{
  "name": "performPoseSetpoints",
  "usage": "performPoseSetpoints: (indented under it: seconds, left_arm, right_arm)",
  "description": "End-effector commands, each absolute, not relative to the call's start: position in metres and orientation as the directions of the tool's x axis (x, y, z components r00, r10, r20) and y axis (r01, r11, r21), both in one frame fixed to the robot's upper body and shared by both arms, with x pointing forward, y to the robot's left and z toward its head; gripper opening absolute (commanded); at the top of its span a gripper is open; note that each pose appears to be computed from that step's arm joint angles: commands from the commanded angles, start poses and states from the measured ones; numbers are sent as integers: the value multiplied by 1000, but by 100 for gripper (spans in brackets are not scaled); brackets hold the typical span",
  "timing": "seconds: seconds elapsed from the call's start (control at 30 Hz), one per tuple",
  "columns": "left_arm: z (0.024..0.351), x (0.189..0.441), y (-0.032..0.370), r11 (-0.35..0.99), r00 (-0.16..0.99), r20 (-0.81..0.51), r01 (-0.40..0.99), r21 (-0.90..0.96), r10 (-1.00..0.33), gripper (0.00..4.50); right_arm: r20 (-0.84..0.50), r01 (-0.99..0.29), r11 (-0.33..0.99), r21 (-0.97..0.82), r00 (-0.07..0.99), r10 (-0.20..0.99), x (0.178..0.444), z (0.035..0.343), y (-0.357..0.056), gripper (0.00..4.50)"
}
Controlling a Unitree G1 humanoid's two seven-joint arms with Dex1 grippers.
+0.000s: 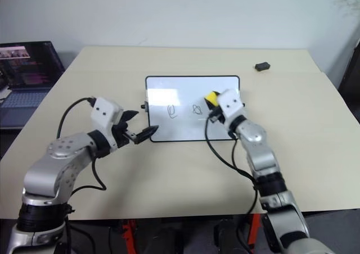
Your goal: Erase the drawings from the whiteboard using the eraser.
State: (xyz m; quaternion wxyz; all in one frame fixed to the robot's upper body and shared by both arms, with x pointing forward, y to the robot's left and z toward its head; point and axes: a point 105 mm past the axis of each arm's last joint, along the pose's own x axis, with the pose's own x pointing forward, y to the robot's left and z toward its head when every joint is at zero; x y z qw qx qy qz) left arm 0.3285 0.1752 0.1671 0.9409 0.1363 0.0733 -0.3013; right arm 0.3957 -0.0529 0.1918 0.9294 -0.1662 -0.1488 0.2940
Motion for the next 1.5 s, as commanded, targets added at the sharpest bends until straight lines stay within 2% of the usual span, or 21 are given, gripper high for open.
performPoseSetpoints:
  seconds: [0.03,0.13,0.27,0.43,0.5,0.67,0.9,1.13,1.23,1.33,1.5]
  left_arm:
    - [178,321,165,704,750,-223,662,257,-623,450]
    - [183,323,164,699,748,-213,663,267,-629,450]
    - [185,323,161,692,743,-209,668,273,-635,450]
    - [191,325,164,713,767,-176,640,286,-618,450]
    - [190,325,164,715,767,-176,640,283,-617,450]
    - [188,326,160,707,759,-177,650,279,-627,450]
    - [186,327,160,708,758,-181,651,275,-626,450]
    - [183,325,153,699,745,-186,666,260,-641,450]
    - [184,325,153,700,746,-184,665,259,-641,450]
    - [184,324,153,702,747,-181,663,258,-639,450]
    - [184,323,153,708,752,-180,658,256,-634,450]
  right_arm:
    - [193,-494,747,-446,761,619,408,199,-36,119]
    - [162,-495,736,-462,769,618,420,191,-32,119]
    - [5,-552,684,-476,776,630,425,146,-32,119]
    - [-208,-654,599,-463,737,643,407,83,-45,119]
    - [-241,-668,556,-495,720,650,400,72,-48,119]
    - [-228,-638,518,-570,729,646,402,78,-53,119]
    - [-21,-474,689,-548,832,555,431,141,-70,118]
    - [31,-439,735,-517,848,529,437,159,-70,118]
    - [-34,-481,711,-513,839,543,434,145,-66,118]
    - [-219,-581,638,-505,802,556,423,101,-73,118]
    - [-378,-683,492,-539,719,583,396,62,-80,118]
